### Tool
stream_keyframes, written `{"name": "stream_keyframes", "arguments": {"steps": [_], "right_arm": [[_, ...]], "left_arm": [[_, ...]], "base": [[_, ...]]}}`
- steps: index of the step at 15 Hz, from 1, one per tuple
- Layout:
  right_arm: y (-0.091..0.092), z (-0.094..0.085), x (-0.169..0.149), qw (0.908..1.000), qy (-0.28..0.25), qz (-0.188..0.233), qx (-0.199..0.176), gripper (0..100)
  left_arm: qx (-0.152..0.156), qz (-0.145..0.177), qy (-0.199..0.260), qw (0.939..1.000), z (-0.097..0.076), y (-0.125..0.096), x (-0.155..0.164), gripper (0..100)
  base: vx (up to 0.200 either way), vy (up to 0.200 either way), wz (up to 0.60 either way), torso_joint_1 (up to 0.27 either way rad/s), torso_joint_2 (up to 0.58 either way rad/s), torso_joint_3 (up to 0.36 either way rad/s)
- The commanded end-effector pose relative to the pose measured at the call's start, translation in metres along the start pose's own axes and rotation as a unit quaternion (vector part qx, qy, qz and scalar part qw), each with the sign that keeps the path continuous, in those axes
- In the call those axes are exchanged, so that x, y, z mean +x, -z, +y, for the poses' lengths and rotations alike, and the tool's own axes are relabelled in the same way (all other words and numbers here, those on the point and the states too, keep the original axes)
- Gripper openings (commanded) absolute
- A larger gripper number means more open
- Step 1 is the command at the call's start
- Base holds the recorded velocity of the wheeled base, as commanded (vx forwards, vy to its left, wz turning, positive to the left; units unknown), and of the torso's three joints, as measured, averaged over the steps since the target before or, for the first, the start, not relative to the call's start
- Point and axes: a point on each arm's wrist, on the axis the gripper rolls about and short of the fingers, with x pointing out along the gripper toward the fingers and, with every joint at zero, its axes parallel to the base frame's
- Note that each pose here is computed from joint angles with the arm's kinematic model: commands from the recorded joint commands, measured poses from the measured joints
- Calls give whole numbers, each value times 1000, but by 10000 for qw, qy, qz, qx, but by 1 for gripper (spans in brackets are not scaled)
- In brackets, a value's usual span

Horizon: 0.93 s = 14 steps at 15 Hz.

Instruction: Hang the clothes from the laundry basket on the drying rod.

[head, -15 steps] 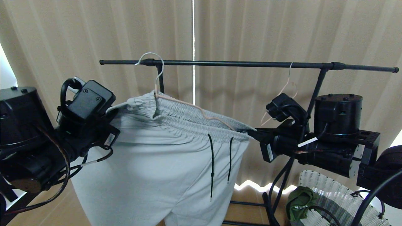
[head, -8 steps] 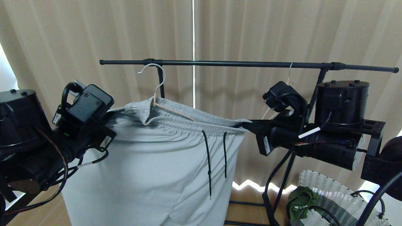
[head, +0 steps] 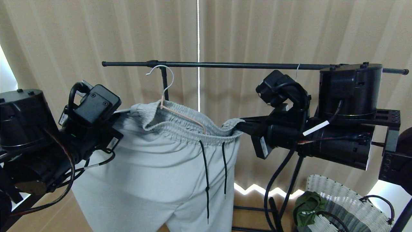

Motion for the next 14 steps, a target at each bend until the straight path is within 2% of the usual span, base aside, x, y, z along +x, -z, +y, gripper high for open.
{"name": "stream_keyframes", "arguments": {"steps": [1, 7, 9, 12, 14], "right_arm": [[1, 1, 1, 9998, -14, -11, -186, 100], [0, 7, -4, 9979, -83, -62, -634, 100], [13, 10, -3, 9964, -155, 171, -821, 100], [28, 23, -9, 9941, -396, 387, -937, 100], [27, 27, -7, 9934, -446, 347, -998, 100]], "left_arm": [[5, 1, 17, 10000, -1, 0, 1, 0], [-31, -31, 21, 10000, -1, -1, 1, 0], [-207, -183, -93, 9996, 1, -6, 0, 0], [-247, -22, -287, 9993, 3, -3, 3, 0], [-387, -98, -177, 9990, -2, -3, -1, 0]], "base": [[0, 0, 0, 0, 0, 0], [0, 0, 0, 0, 0, 0], [0, 0, 0, 0, 0, 0], [0, 0, 0, 0, 0, 0], [0, 0, 0, 0, 0, 0]]}}
